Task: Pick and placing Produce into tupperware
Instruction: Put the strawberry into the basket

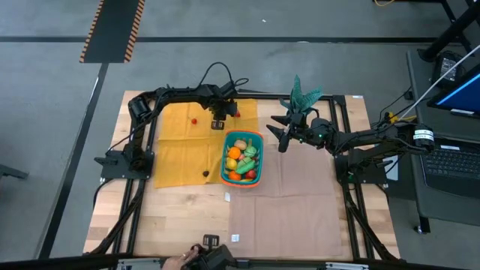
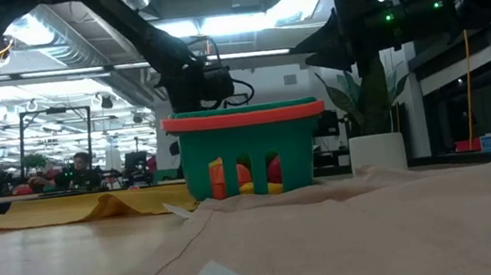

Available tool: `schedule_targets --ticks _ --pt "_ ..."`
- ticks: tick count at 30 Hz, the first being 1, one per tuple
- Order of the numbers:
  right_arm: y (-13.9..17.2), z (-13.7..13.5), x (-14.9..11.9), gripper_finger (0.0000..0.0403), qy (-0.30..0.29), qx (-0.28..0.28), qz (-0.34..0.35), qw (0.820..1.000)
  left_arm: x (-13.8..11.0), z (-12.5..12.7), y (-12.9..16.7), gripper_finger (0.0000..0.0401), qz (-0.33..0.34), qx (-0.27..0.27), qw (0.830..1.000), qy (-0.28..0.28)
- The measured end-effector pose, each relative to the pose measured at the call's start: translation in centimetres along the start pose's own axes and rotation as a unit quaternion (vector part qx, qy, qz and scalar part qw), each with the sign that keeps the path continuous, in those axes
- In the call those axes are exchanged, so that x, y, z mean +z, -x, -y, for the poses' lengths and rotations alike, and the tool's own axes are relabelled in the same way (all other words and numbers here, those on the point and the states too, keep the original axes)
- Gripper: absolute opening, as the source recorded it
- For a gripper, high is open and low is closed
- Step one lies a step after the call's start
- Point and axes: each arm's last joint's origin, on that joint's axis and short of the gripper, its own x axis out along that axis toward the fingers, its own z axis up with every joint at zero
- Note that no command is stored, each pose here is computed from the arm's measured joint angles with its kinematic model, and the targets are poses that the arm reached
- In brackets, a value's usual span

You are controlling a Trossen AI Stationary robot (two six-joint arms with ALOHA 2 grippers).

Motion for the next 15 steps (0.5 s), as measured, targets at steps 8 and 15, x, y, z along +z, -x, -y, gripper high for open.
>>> schedule_targets --ticks 8,15 --pt "0.0 0.0 0.0 0.0225 0.0 0.0 0.0 1.0 -1.6 -2.8 1.8 0.0039 0.174 -0.166 0.963 0.126" --pt "0.0 0.0 0.0 0.0225 0.001 0.0 -0.002 1.0 -4.1 -5.5 2.3 0.0002 0.258 -0.24 0.92 0.174"
